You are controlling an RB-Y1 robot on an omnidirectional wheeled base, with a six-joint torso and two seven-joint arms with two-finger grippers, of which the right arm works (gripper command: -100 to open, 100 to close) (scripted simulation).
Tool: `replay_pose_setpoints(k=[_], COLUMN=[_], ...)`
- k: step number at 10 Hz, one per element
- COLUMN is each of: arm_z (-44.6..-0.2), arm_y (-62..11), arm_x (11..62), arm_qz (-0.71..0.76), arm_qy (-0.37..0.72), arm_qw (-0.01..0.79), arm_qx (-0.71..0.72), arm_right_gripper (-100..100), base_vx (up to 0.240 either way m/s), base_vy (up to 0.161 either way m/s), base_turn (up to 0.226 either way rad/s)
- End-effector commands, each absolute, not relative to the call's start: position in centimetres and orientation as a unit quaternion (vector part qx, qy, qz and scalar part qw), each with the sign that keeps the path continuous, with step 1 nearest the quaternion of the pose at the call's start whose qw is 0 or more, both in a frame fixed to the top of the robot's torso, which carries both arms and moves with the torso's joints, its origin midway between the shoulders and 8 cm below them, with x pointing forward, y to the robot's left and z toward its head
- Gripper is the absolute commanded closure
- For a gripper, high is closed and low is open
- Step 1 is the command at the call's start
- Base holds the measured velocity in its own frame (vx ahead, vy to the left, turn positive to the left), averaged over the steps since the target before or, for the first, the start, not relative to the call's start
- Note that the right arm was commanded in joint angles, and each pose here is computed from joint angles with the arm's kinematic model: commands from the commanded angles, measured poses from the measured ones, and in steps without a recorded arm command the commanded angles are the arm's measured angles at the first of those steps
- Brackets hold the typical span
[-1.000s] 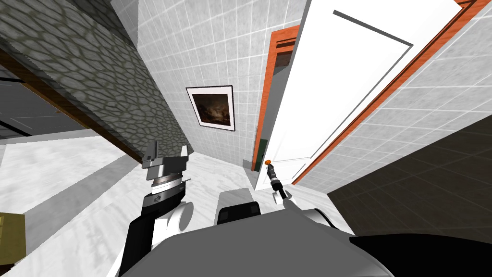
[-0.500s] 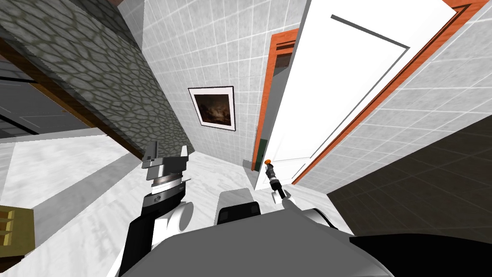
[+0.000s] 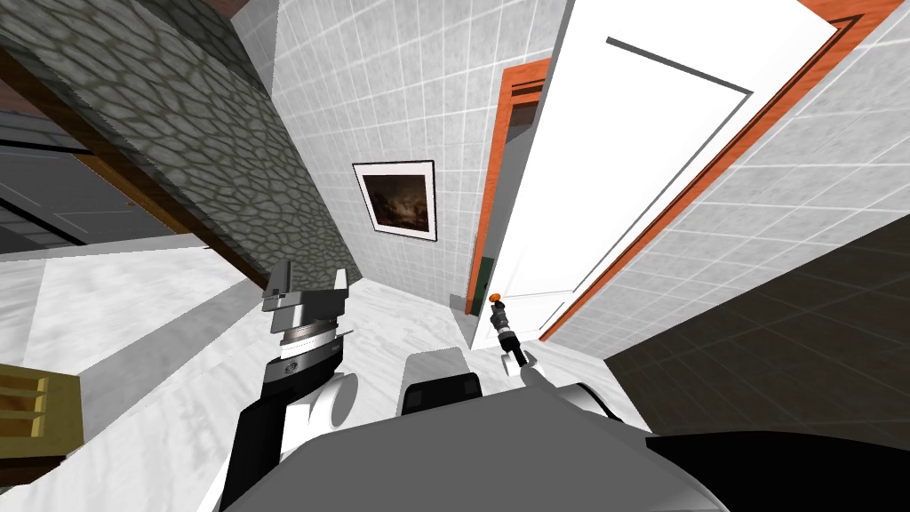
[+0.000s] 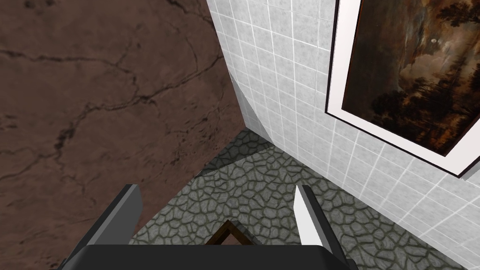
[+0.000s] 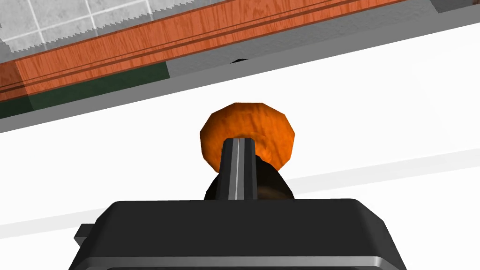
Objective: Pull the door open
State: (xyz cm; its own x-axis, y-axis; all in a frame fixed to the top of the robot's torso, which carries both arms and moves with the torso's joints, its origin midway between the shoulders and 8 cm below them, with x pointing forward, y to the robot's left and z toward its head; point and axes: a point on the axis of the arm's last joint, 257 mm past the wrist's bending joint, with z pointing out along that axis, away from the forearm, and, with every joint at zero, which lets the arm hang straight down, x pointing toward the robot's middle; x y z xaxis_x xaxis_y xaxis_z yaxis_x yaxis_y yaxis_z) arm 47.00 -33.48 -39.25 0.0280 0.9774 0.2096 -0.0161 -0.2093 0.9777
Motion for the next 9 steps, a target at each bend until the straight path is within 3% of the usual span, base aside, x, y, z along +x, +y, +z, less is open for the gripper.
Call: replay_pose_setpoints(k=[1, 9], arm_z=[-39.23, -39.12], arm_y=[-33.51, -33.62], arm_x=[47.08, 47.46], arm_qz=[0.557, 0.603], arm_qy=[0.416, 0.333], arm_qw=[0.441, 0.378], arm_qx=[0.567, 0.618], arm_right_gripper=[-100, -100], base_vx=[-0.046, -0.054], base_vy=[-0.028, -0.03], base_turn=[0.046, 0.043])
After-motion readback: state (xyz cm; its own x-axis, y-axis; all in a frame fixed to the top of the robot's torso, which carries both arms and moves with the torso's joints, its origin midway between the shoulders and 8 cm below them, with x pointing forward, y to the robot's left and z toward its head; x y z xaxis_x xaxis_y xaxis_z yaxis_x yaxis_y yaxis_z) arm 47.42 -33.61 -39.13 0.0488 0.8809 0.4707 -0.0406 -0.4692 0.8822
